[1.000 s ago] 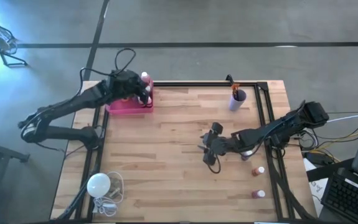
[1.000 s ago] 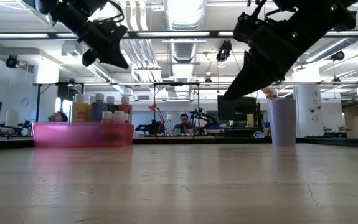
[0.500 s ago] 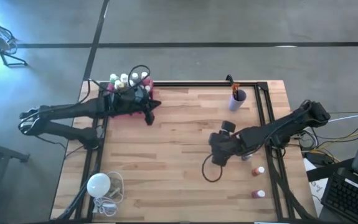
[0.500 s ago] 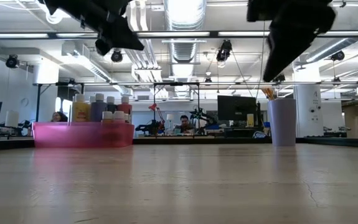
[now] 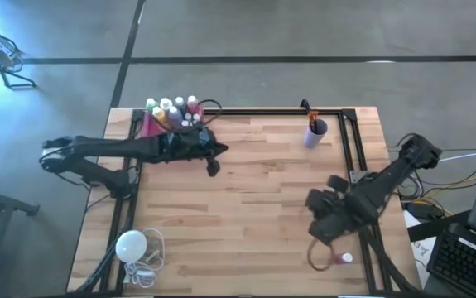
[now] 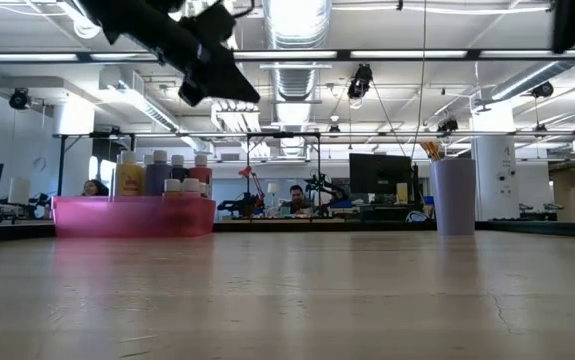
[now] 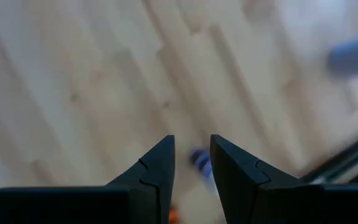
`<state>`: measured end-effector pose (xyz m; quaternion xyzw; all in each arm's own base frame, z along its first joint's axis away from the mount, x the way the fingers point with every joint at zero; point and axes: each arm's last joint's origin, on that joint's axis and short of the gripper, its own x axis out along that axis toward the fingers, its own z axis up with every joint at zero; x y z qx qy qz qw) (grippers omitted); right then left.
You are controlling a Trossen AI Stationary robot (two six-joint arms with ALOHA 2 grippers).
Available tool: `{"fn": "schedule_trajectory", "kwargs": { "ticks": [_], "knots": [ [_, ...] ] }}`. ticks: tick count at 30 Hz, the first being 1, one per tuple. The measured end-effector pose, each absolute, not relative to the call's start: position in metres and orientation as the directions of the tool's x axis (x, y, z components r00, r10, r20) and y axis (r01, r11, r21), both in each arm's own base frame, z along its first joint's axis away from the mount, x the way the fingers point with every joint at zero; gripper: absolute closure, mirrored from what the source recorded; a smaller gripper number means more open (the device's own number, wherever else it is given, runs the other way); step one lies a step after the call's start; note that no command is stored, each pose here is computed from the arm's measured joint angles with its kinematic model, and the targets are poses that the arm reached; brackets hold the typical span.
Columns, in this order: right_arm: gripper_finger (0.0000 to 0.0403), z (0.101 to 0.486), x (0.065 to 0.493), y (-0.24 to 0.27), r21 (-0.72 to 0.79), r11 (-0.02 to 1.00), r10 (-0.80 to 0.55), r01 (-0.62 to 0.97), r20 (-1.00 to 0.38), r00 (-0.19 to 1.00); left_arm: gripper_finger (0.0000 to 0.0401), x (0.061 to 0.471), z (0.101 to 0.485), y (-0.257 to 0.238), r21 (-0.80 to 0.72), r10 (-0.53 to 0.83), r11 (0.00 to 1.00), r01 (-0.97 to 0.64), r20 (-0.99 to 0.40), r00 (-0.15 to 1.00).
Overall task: Pick & Place Paint Supplies
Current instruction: Put the small blue paint bottle into the pink bin
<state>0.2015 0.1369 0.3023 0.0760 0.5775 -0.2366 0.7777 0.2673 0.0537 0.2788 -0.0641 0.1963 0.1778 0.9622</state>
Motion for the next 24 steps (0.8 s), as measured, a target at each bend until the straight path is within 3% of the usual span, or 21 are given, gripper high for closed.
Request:
{"fn": "schedule_trajectory", "kwargs": {
  "ticks": [7, 14, 24],
  "knots": [
    [0.0297, 0.302, 0.163, 0.164, -0.056, 0.812, -0.221, 0.581, -0.951, 0.216, 0.0389, 0.293, 0.249, 0.058, 0.014, 0.303, 0.943, -0.333, -0.454, 0.838],
    [0.0237, 0.289, 0.136, 0.175, -0.033, 0.724, -0.259, 0.689, -0.939, 0.227, 0.0389, 0.306, 0.242, 0.06, 0.048, 0.305, 0.947, -0.316, -0.436, 0.847],
    [0.0155, 0.258, 0.109, 0.165, -0.081, 0.627, -0.299, 0.775, -0.943, 0.143, 0.0389, 0.308, 0.251, 0.06, 0.069, 0.307, 0.949, -0.307, -0.413, 0.857]
  ]
}}
